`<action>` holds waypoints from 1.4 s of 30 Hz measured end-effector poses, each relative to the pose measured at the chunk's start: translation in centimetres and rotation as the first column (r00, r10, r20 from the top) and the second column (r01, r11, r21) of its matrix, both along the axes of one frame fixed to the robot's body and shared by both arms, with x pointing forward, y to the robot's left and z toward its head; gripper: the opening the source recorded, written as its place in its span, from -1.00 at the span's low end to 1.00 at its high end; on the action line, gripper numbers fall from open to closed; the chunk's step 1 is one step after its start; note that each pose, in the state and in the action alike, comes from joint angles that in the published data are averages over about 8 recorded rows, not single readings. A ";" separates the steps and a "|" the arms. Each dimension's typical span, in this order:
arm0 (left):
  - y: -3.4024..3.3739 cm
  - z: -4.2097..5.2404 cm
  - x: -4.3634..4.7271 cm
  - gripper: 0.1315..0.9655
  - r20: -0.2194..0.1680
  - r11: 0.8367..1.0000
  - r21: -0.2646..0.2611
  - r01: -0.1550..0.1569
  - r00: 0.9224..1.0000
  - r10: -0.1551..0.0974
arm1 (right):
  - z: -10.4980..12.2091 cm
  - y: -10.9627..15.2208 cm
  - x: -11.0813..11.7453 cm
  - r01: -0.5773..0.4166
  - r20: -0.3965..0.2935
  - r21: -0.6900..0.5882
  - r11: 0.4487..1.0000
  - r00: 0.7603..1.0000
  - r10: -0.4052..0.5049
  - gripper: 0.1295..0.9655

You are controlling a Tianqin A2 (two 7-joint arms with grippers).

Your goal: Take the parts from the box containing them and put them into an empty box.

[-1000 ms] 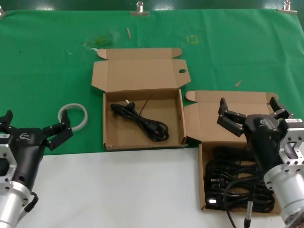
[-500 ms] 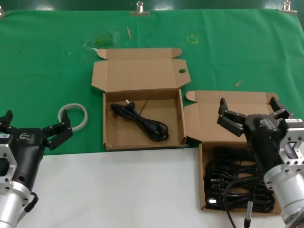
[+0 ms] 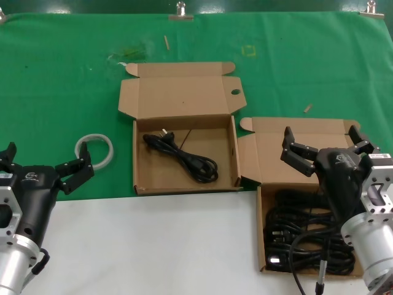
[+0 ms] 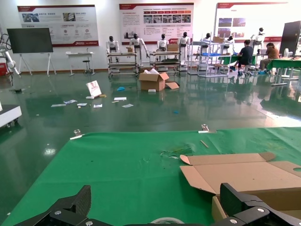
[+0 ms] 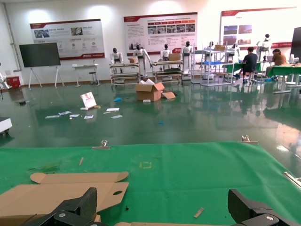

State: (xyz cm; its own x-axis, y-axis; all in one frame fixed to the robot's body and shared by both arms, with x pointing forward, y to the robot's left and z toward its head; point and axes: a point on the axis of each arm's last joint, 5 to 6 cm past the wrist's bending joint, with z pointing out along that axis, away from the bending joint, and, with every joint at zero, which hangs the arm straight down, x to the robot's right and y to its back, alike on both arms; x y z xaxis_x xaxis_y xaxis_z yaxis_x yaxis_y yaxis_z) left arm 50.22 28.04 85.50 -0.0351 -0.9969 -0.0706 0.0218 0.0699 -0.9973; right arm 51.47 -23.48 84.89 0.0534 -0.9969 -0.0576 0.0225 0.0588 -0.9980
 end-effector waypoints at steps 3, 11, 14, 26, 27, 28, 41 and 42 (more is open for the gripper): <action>0.00 0.00 0.00 1.00 0.000 1.000 0.000 0.000 1.000 0.000 | 0.0 0.0 0.0 0.000 0.000 0.000 1.000 1.000 0.000 1.00; 0.00 0.00 0.00 1.00 0.000 1.000 0.000 0.000 1.000 0.000 | 0.0 0.0 0.0 0.000 0.000 0.000 1.000 1.000 0.000 1.00; 0.00 0.00 0.00 1.00 0.000 1.000 0.000 0.000 1.000 0.000 | 0.0 0.0 0.0 0.000 0.000 0.000 1.000 1.000 0.000 1.00; 0.00 0.00 0.00 1.00 0.000 1.000 0.000 0.000 1.000 0.000 | 0.0 0.0 0.0 0.000 0.000 0.000 1.000 1.000 0.000 1.00; 0.00 0.00 0.00 1.00 0.000 1.000 0.000 0.000 1.000 0.000 | 0.0 0.0 0.0 0.000 0.000 0.000 1.000 1.000 0.000 1.00; 0.00 0.00 0.00 1.00 0.000 1.000 0.000 0.000 1.000 0.000 | 0.0 0.0 0.0 0.000 0.000 0.000 1.000 1.000 0.000 1.00; 0.00 0.00 0.00 1.00 0.000 1.000 0.000 0.000 1.000 0.000 | 0.0 0.0 0.0 0.000 0.000 0.000 1.000 1.000 0.000 1.00; 0.00 0.00 0.00 1.00 0.000 1.000 0.000 0.000 1.000 0.000 | 0.0 0.0 0.0 0.000 0.000 0.000 1.000 1.000 0.000 1.00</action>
